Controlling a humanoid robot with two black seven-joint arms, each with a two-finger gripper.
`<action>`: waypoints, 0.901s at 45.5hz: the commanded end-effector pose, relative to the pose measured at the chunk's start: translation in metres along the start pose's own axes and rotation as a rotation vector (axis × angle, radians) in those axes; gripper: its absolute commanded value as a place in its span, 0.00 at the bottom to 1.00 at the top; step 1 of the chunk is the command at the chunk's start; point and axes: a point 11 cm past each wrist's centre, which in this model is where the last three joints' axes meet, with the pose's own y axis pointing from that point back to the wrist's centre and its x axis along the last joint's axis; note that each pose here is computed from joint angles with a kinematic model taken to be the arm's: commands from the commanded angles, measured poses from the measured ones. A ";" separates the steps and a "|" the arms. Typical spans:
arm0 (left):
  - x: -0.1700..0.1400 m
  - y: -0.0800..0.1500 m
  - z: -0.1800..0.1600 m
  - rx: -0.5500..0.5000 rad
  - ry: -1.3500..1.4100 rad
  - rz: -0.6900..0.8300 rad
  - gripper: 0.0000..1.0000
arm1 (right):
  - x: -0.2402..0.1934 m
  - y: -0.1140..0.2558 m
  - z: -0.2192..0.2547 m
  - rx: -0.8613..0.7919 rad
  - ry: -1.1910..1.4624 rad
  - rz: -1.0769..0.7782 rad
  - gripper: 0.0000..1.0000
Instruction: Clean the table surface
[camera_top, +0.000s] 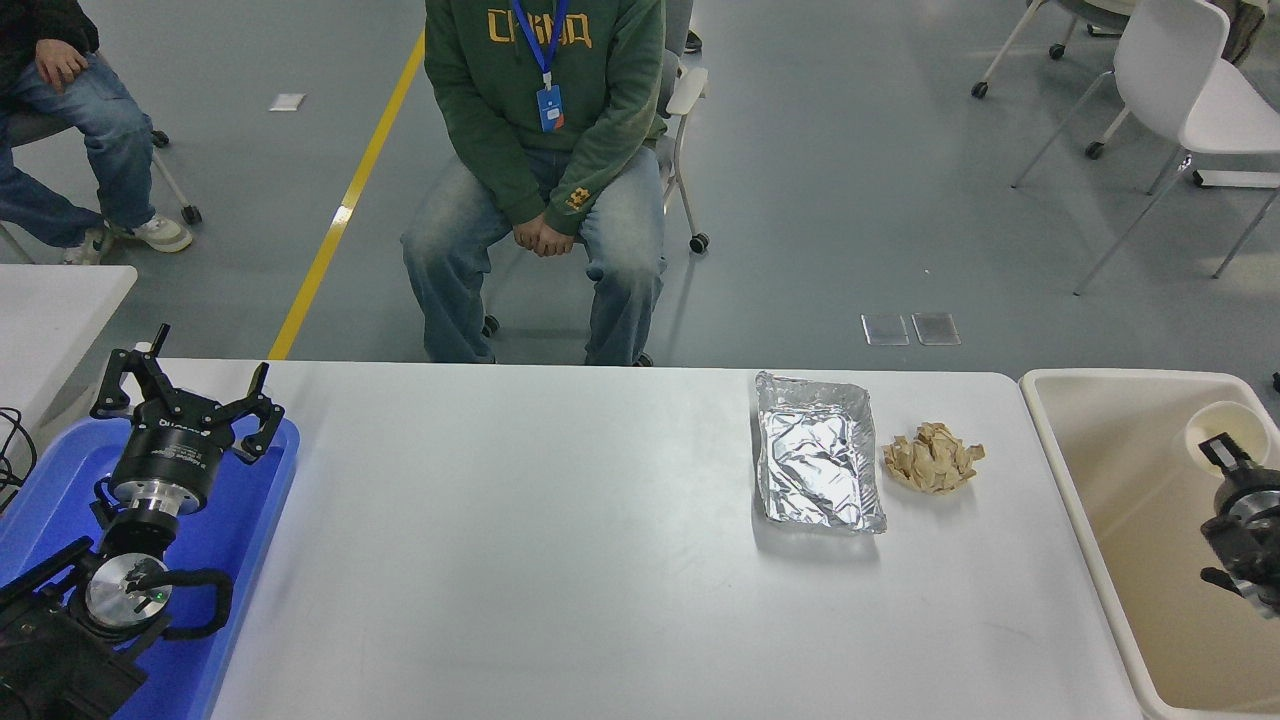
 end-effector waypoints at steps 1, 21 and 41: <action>0.000 0.000 0.000 0.000 0.000 0.000 1.00 | 0.003 0.000 -0.004 0.007 -0.006 0.017 1.00; 0.000 0.000 0.000 0.000 0.000 0.000 1.00 | 0.005 -0.001 -0.015 0.024 -0.019 0.011 1.00; 0.000 0.000 0.000 0.000 0.000 0.000 1.00 | 0.029 -0.007 -0.033 0.048 -0.176 -0.015 1.00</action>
